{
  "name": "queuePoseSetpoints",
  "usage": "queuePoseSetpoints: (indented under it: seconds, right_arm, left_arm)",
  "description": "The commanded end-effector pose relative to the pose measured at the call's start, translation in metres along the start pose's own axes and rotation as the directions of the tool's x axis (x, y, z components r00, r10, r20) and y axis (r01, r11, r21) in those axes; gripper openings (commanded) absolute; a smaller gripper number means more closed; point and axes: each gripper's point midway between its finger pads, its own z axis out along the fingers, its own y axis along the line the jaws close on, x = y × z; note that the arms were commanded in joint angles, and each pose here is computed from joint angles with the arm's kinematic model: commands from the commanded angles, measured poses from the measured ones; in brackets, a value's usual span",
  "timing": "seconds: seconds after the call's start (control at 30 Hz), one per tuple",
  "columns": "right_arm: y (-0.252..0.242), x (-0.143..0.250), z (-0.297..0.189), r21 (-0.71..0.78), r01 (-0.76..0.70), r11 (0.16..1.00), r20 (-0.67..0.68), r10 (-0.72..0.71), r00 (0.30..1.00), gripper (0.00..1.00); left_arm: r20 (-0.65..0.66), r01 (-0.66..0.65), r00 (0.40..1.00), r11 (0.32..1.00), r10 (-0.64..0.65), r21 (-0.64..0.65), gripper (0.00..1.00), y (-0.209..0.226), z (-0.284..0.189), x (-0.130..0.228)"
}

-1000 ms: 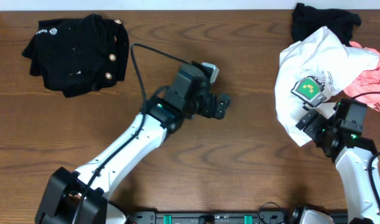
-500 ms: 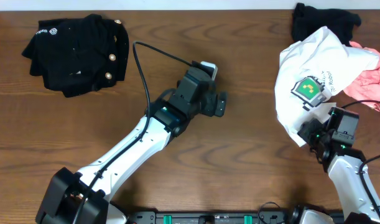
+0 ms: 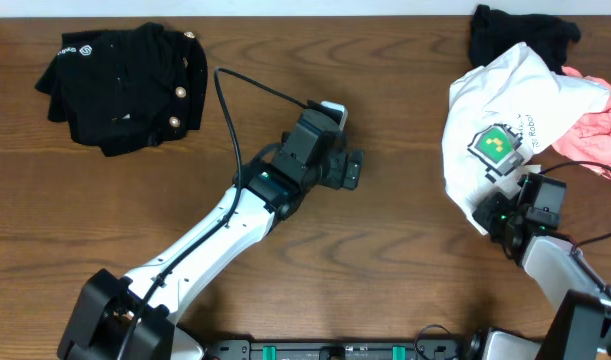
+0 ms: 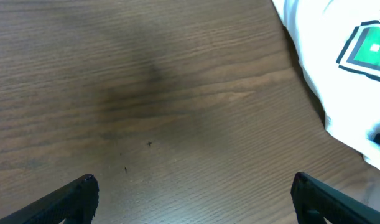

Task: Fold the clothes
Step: 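Reach the right gripper to the white t-shirt and grasp it, then lift the t-shirt with the right gripper toward the left gripper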

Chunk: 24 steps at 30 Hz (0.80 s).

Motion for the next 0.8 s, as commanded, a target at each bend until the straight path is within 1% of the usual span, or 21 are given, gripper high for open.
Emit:
queuePoseSetpoints:
  seconds: [0.0, 0.17, 0.23, 0.37, 0.43, 0.57, 0.7, 0.77]
  right_arm:
    - [0.011, 0.004, 0.002, -0.072, 0.017, 0.997, -0.027, -0.019, 0.999, 0.01]
    - [0.055, -0.016, -0.020, -0.258, 0.123, 0.958, 0.014, -0.123, 0.992, 0.01]
    - [0.083, -0.028, -0.040, -0.358, 0.184, 0.915, 0.048, -0.178, 0.983, 0.01]
    - [0.138, -0.044, -0.086, -0.472, 0.341, 0.813, 0.131, -0.318, 0.939, 0.01]
    - [0.167, -0.047, -0.114, -0.494, 0.433, 0.754, 0.172, -0.404, 0.899, 0.01]
    - [0.219, -0.044, -0.169, -0.514, 0.594, 0.619, 0.254, -0.552, 0.794, 0.01]
    - [0.256, -0.043, -0.219, -0.488, 0.691, 0.533, 0.333, -0.618, 0.712, 0.01]
    - [0.272, -0.041, -0.242, -0.479, 0.722, 0.499, 0.372, -0.629, 0.682, 0.01]
  left_arm:
    - [0.022, -0.006, 1.000, 1.000, 0.007, -0.027, 0.95, 0.005, -0.002, -0.007]
    - [0.036, -0.003, 0.999, 0.998, 0.005, -0.059, 0.77, 0.011, -0.004, -0.010]
    - [0.041, 0.002, 0.999, 0.998, 0.001, -0.064, 0.68, 0.014, -0.006, -0.012]
    - [0.048, 0.016, 0.999, 0.997, -0.012, -0.077, 0.58, 0.022, -0.015, -0.016]
    - [0.053, 0.027, 0.998, 0.996, -0.022, -0.085, 0.56, 0.027, -0.021, -0.018]
    - [0.075, 0.053, 0.996, 0.993, -0.045, -0.104, 0.55, 0.040, -0.038, -0.025]
    - [0.117, 0.085, 0.991, 0.989, -0.071, -0.120, 0.55, 0.053, -0.063, -0.035]
    - [0.142, 0.095, 0.987, 0.988, -0.077, -0.120, 0.55, 0.056, -0.076, -0.040]
